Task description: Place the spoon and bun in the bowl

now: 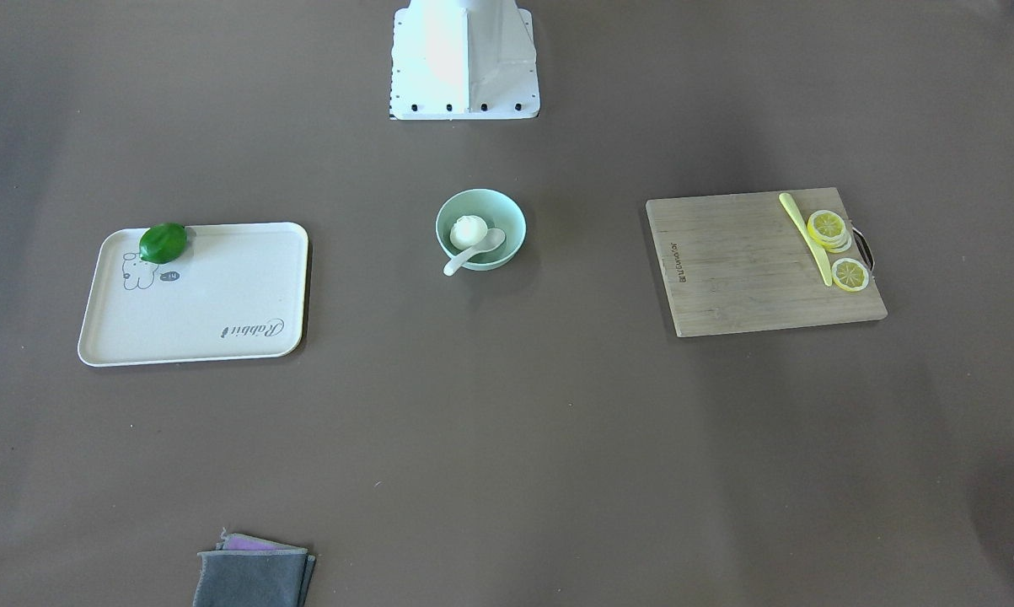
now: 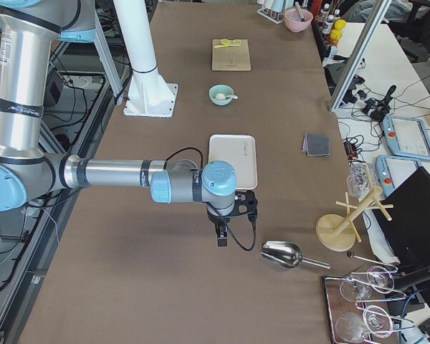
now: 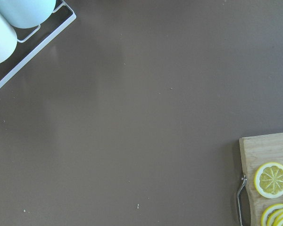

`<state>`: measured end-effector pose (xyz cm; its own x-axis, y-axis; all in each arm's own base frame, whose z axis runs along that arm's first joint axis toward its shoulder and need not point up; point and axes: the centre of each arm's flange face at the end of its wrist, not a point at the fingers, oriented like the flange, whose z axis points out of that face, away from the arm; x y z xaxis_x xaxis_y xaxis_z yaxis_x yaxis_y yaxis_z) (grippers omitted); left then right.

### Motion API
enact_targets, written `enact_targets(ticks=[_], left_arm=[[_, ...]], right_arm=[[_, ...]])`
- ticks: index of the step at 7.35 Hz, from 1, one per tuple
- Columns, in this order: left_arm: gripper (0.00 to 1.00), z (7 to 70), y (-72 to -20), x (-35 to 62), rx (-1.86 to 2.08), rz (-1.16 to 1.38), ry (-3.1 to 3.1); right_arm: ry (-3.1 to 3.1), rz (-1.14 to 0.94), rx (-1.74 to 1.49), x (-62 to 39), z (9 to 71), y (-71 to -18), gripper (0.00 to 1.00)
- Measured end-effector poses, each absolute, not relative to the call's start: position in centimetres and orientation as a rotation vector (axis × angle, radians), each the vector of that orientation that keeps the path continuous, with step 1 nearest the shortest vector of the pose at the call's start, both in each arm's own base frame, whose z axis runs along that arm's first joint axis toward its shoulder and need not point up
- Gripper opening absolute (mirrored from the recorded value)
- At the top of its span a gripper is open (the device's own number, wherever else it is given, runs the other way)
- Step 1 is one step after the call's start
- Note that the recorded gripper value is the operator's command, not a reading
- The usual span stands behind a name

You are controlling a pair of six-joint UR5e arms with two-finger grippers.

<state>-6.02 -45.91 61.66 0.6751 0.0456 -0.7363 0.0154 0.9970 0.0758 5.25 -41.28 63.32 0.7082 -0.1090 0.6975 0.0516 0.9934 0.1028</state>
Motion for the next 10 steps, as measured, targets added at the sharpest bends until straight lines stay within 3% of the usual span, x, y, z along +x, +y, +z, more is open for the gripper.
enact_targets(ticks=[2,10], left_arm=[[0.98,62.1,-43.8,-5.9,0.075,0.019,0.826],[0.98,61.7,-43.6,-5.8,0.082,0.025,0.824]], right_arm=[[-0.779,-0.094,0.07,4.5,63.2,-41.5,1.0],[-0.779,-0.132,0.046,2.7,63.7,-41.6,1.0]])
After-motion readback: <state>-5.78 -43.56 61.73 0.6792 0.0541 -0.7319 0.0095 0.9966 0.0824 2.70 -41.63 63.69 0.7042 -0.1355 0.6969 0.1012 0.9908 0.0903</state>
